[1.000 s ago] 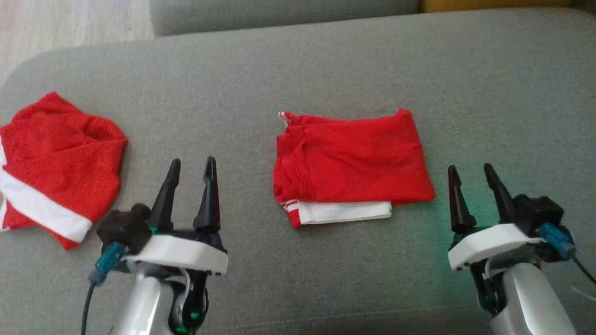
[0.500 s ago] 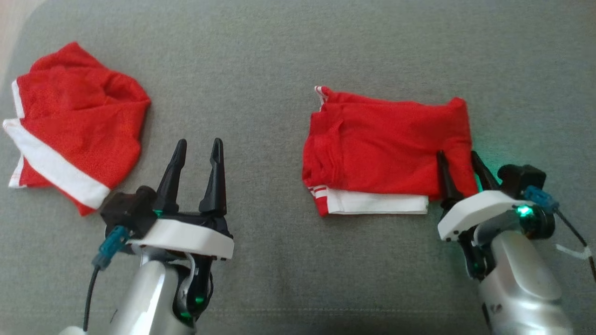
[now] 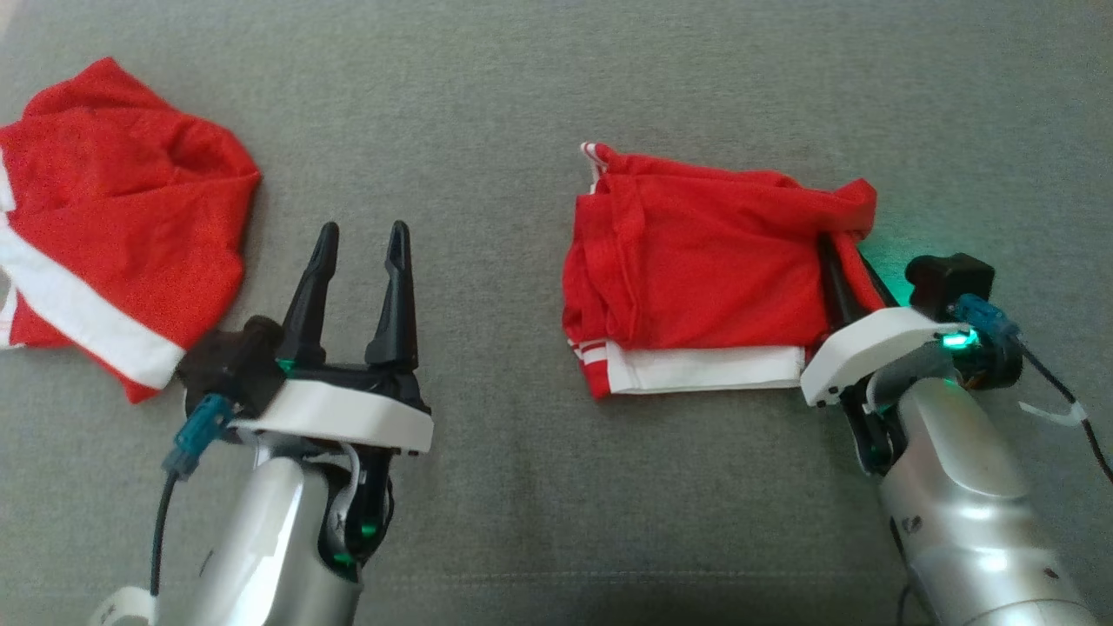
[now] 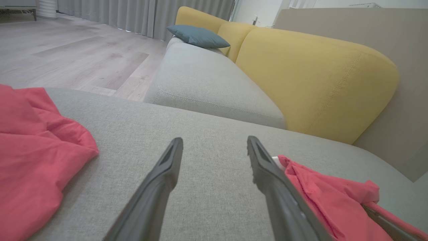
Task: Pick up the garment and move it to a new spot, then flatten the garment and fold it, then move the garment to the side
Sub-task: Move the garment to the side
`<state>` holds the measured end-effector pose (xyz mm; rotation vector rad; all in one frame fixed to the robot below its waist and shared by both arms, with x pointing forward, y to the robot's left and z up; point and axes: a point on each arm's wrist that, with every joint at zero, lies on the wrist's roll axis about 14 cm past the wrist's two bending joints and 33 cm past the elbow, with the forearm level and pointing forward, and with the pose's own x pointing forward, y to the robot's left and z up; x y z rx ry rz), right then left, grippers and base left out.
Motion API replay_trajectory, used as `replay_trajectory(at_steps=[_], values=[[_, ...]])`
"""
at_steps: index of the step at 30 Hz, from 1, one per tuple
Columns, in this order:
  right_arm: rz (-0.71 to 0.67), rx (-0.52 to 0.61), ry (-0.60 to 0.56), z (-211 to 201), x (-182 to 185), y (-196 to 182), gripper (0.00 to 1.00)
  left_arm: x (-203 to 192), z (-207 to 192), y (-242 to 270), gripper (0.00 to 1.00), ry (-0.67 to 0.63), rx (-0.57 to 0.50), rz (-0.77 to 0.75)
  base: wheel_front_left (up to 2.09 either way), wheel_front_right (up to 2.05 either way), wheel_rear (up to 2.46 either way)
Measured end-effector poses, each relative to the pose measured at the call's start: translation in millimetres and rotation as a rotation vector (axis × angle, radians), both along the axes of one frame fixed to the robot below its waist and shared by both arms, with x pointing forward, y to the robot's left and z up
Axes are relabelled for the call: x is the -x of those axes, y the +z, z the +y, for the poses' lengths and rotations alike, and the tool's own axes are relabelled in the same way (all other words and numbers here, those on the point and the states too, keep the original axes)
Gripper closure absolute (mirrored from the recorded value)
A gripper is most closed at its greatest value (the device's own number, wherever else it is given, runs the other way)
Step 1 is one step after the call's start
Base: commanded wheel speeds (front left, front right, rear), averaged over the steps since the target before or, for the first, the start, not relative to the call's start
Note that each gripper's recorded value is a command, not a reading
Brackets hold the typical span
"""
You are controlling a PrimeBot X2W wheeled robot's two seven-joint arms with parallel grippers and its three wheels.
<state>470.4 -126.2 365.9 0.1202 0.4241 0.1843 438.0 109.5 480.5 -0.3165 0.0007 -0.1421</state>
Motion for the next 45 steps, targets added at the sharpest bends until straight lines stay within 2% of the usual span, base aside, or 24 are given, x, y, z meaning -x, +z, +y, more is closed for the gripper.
replay_trajectory(at_steps=[5, 14, 20, 22, 35, 36, 37, 38, 40, 45], values=[[-0.046, 0.101, 0.013, -20.9, 2.0, 10.1, 1.0, -3.6, -5.0, 5.2, 0.0, -0.012, 0.002, -0.018, 0.0, 0.0, 0.0], [-0.114, 0.424, -0.133, -173.6, -13.5, 59.0, 1.0, -9.4, -22.1, 2.4, 0.0, -0.061, 0.019, -0.017, 0.0, 0.0, 0.0], [-0.122, 0.551, -0.22, -236.8, -19.6, 87.5, 1.0, -11.1, -21.0, -5.8, 0.0, -0.058, 0.02, 0.003, 0.0, 0.0, 0.0], [-0.125, 0.565, -0.239, -246.1, -20.8, 92.9, 1.0, -11.1, -19.5, -7.0, 0.0, -0.054, 0.019, 0.006, 0.0, 0.0, 0.0], [-0.169, 0.564, -0.218, -236.7, -27.6, 103.7, 1.0, -11.4, -17.3, -5.7, 0.0, -0.049, 0.01, 0.001, 0.0, 0.0, 0.0], [-0.178, 0.564, -0.217, -235.9, -28.0, 106.1, 0.56, -11.3, -17.6, -5.0, 0.0, -0.049, 0.01, -0.001, 0.0, 0.0, 0.0], [-0.19, 0.561, -0.218, -235.2, -28.7, 109.0, 0.19, -11.3, -17.9, -4.5, 0.0, -0.05, 0.01, -0.003, 0.0, 0.0, 0.0], [-0.197, 0.548, -0.227, -235.3, -28.8, 110.8, 0.16, -11.2, -18.2, -3.9, 0.0, -0.051, 0.011, -0.004, 0.0, 0.0, 0.0], [-0.206, 0.532, -0.236, -235.3, -28.9, 113.8, 0.0, -10.8, -18.8, -2.8, 0.0, -0.055, 0.011, -0.007, 0.0, 0.0, 0.0], [-0.238, 0.523, -0.243, -233.8, -29.2, 124.0, 0.0, -9.8, -19.4, 0.9, 0.0, -0.059, 0.011, -0.016, 0.0, 0.0, 0.0]])
